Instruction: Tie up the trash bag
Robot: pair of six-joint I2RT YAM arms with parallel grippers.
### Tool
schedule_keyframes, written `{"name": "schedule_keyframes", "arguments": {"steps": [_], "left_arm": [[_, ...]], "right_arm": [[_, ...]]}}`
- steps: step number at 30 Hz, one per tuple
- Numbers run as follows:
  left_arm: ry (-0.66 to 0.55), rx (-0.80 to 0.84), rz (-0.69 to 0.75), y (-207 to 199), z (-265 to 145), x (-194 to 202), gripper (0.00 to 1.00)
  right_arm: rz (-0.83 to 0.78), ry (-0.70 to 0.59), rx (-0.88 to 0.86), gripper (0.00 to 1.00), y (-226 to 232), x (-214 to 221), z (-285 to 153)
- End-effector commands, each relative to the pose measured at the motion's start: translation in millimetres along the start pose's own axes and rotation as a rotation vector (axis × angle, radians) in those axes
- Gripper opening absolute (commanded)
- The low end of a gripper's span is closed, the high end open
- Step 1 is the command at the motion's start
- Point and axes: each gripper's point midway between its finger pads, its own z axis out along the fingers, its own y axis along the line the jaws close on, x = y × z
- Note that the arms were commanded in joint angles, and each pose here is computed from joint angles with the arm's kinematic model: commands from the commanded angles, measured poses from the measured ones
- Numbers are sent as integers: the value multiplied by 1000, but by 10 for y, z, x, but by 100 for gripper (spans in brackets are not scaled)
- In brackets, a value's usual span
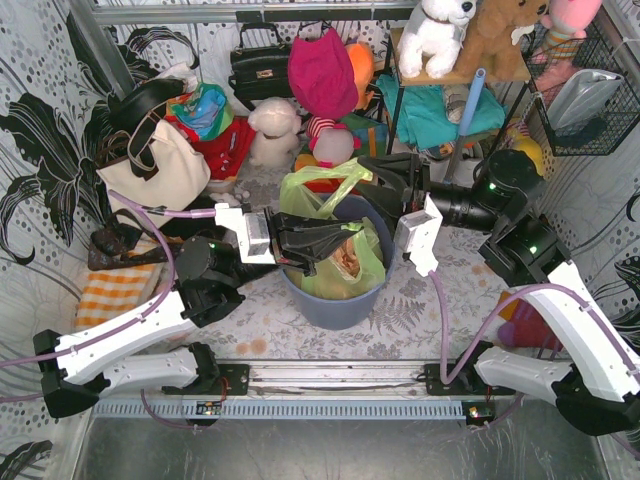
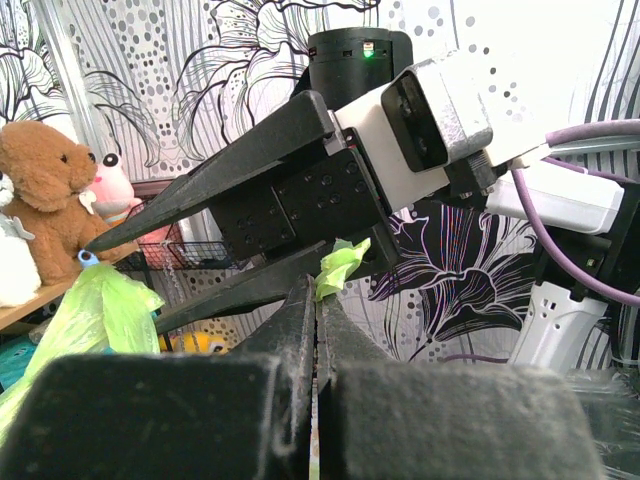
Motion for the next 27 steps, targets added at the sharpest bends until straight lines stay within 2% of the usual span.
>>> {"name": "schedule_keyframes", "arguments": {"steps": [1, 10, 13, 17, 23, 27], "left_arm": [[-53, 6, 6, 5, 25, -180, 0], [-60, 8, -2, 1, 34, -198, 0], [-58, 10, -6, -1, 44, -188, 0], [-58, 12, -6, -3, 50, -182, 0], [-58, 13, -9, -1, 65, -167, 0], [-60, 15, -9, -2, 72, -168, 0]], "right_arm": [[-60, -52, 8, 43, -125, -151, 12], [-62, 21, -7, 33, -70, 39, 35], [-69, 36, 14, 42, -102, 67, 29], [-86, 61, 45, 45, -159, 111, 13], [-84, 81, 43, 41, -168, 151, 16], [-84, 76, 39, 31, -174, 130, 11]]}}
